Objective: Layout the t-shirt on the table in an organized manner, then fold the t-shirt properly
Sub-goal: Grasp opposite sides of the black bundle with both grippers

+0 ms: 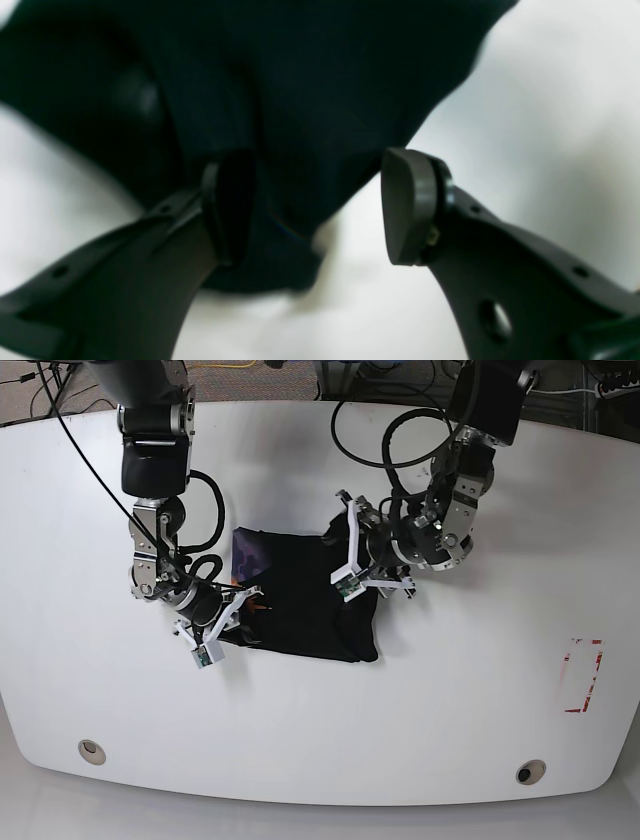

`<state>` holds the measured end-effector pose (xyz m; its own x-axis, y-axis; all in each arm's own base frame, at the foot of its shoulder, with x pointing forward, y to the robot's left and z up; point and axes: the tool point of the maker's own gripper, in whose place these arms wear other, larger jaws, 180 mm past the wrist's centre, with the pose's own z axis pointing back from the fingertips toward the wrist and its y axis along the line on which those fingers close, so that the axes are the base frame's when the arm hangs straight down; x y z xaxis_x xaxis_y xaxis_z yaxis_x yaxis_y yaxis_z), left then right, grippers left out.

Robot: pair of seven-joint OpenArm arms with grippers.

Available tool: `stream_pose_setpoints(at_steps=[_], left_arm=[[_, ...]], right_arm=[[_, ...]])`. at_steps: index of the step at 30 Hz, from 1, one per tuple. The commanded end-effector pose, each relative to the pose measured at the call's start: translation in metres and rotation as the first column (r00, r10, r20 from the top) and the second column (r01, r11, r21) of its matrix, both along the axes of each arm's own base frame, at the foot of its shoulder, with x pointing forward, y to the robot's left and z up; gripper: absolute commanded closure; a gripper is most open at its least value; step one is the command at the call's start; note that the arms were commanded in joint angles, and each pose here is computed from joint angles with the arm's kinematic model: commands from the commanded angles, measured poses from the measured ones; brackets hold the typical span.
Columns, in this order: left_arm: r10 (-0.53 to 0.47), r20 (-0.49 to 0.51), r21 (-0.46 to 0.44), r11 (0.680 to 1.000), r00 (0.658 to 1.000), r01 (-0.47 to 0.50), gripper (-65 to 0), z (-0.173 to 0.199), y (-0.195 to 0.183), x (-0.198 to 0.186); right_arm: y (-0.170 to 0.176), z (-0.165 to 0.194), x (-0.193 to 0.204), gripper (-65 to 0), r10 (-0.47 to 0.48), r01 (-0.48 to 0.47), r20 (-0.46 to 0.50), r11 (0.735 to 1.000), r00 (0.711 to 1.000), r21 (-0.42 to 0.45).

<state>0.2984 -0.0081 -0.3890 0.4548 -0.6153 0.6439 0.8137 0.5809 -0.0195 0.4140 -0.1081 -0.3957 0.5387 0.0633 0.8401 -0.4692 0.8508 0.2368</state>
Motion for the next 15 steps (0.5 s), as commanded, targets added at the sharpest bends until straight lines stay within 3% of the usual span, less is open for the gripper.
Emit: stream_pose_setpoints(at_steps=[1,15], left_arm=[[0.012,0.044,-0.031,0.999,0.999,-0.011,-37.2,0.010,0.003,0.018],[0.074,0.017,0.018,0.997,0.997,-0.074,-37.2,-0.013,0.041,0.059]], right_arm=[[-0.014,0.009,0.004,-9.7,-0.017,0.017,0.031,1.000,0.999,-0.003],[-0.004,-0.009,-0.062,-9.5,0.029,-0.029,0.002,0.999,1.000,-0.044]])
